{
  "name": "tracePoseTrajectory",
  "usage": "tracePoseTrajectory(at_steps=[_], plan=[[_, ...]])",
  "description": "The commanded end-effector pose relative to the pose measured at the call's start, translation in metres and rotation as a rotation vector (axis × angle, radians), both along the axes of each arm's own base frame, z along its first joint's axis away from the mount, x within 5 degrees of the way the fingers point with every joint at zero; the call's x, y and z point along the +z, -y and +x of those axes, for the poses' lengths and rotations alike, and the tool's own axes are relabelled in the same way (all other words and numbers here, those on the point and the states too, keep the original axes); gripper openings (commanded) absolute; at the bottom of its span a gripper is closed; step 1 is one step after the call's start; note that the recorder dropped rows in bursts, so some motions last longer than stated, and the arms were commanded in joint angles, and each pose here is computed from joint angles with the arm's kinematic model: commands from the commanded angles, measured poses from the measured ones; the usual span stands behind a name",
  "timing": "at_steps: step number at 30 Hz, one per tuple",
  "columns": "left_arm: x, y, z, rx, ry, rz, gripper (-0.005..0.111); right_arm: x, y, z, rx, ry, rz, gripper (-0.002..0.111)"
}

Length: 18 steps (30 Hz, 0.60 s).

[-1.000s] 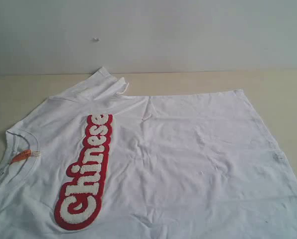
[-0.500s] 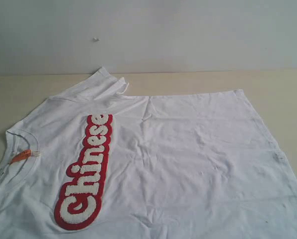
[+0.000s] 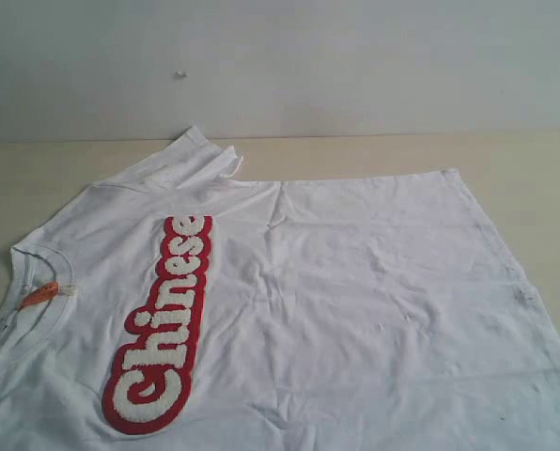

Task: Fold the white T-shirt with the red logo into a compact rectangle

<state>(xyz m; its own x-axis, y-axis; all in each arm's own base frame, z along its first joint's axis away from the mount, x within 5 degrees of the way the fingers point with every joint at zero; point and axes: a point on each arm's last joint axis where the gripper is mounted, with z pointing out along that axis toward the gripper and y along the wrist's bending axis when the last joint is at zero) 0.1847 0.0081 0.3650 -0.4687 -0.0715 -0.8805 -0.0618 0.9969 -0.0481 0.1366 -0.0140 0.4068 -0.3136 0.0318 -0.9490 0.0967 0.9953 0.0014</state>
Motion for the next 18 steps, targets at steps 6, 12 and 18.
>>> tracePoseTrajectory(at_steps=[6, 12, 18], plan=[[-0.104, 0.025, 0.064, -0.711, -0.550, 0.262, 0.000, -0.075, -0.015, 0.083, 0.364, -0.510, 0.024, 0.000], [-0.132, 0.033, 0.071, -1.033, -0.672, 0.642, 0.019, -0.092, -0.019, 0.101, 0.449, -0.557, 0.042, 0.000], [-0.144, 0.034, 0.082, -1.062, -0.676, 0.772, 0.101, -0.095, -0.019, 0.103, 0.450, -0.567, 0.046, 0.000]])
